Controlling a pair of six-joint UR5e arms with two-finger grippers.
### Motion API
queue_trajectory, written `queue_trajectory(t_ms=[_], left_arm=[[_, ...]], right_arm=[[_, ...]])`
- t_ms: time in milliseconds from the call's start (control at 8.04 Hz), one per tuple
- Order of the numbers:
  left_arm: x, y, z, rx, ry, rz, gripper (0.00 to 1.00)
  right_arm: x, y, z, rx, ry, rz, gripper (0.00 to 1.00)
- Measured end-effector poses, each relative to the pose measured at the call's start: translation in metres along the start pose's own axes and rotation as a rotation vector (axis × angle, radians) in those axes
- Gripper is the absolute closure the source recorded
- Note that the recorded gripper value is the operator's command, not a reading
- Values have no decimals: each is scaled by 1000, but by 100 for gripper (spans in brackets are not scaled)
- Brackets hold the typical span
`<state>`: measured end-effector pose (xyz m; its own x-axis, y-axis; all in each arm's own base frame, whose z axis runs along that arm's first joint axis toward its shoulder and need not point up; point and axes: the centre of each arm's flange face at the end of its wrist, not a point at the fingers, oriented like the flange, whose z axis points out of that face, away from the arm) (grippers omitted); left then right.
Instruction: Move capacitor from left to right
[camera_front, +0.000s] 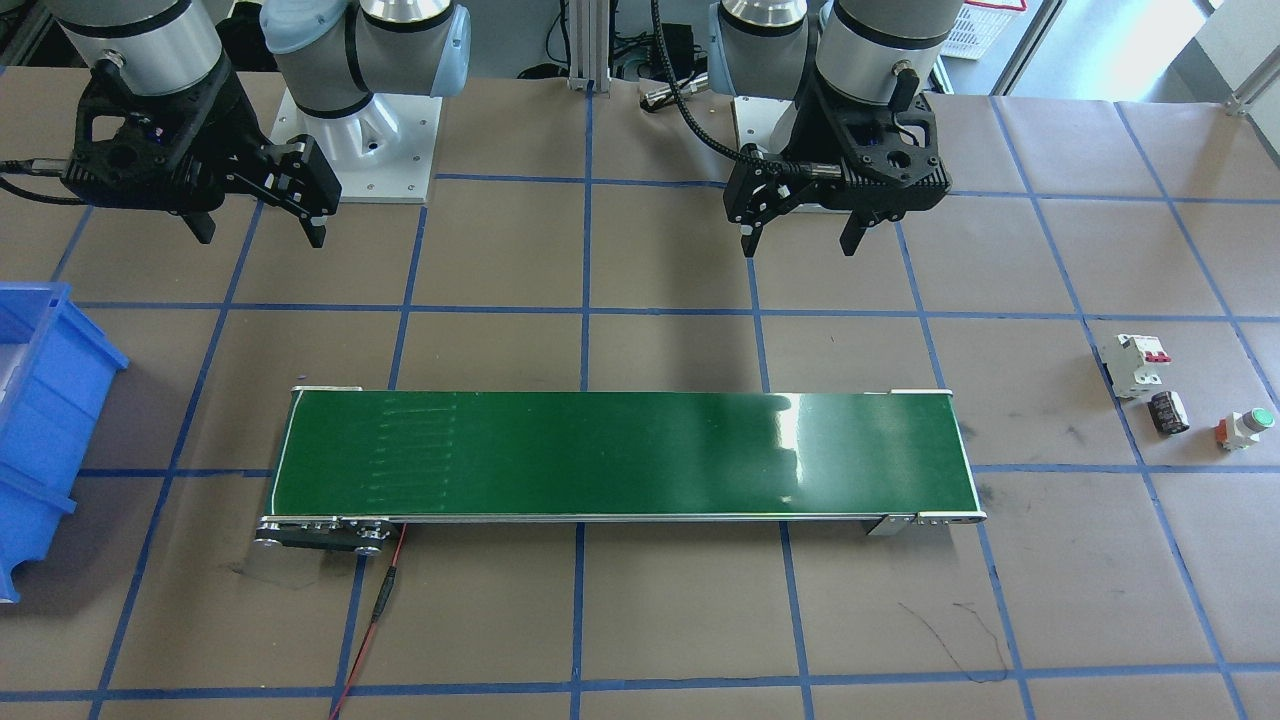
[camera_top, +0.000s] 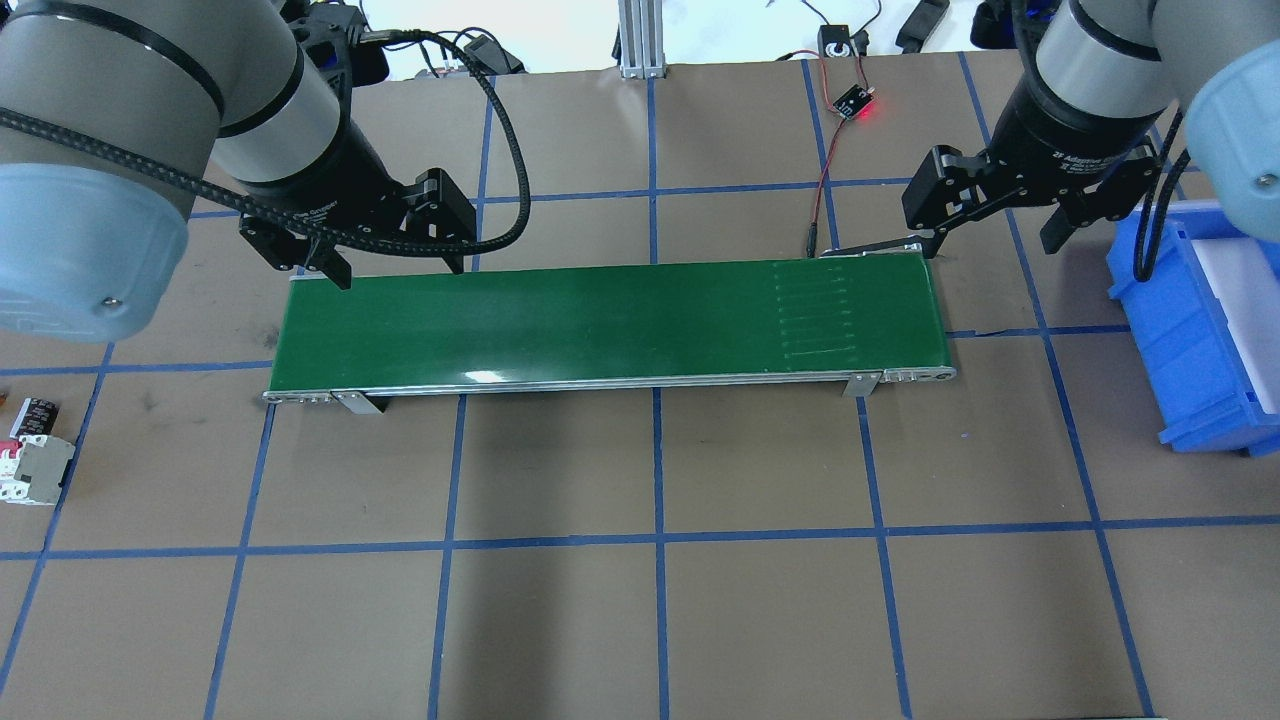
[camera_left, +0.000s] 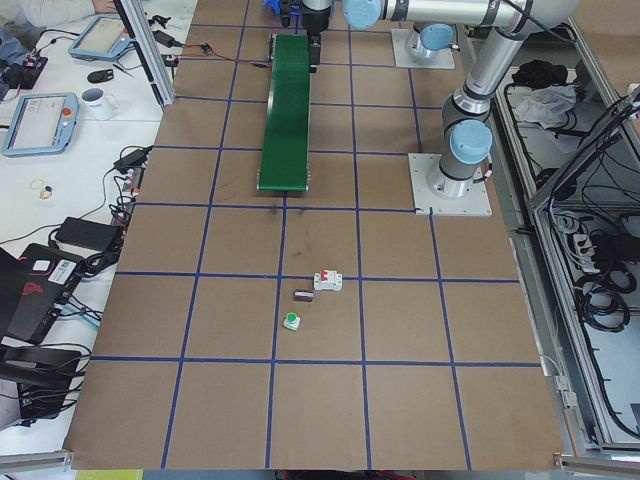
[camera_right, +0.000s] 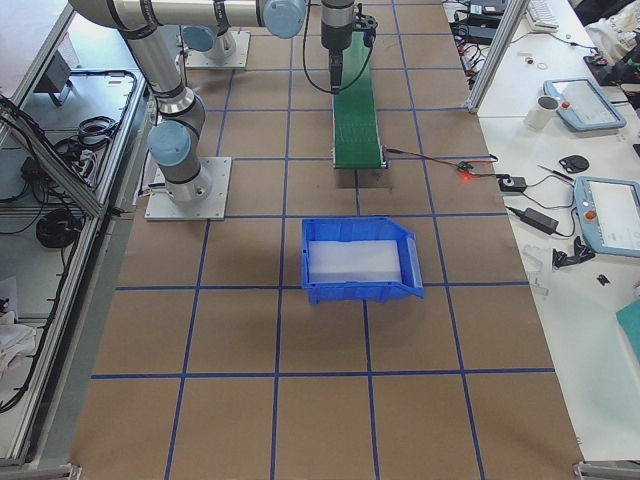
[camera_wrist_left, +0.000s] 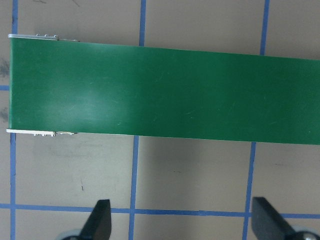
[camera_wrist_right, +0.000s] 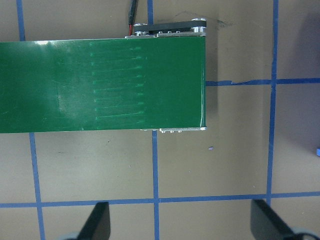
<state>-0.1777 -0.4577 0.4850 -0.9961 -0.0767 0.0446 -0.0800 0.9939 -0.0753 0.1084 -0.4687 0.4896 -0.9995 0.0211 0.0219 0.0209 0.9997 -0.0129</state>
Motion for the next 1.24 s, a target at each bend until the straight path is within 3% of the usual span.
queue_trajectory(t_ms=[622,871,1244], left_arm=[[0,0,0,1,-1,4,0],[-7,-8,-1,29,0,4,0],[-96,-42,-9,82,-20,-153,0]], right_arm=[[1,-1,-1,10,13,-5,0],[1,-1,-1,8,13,4,0],[1,0,-1,2,8,7,0]])
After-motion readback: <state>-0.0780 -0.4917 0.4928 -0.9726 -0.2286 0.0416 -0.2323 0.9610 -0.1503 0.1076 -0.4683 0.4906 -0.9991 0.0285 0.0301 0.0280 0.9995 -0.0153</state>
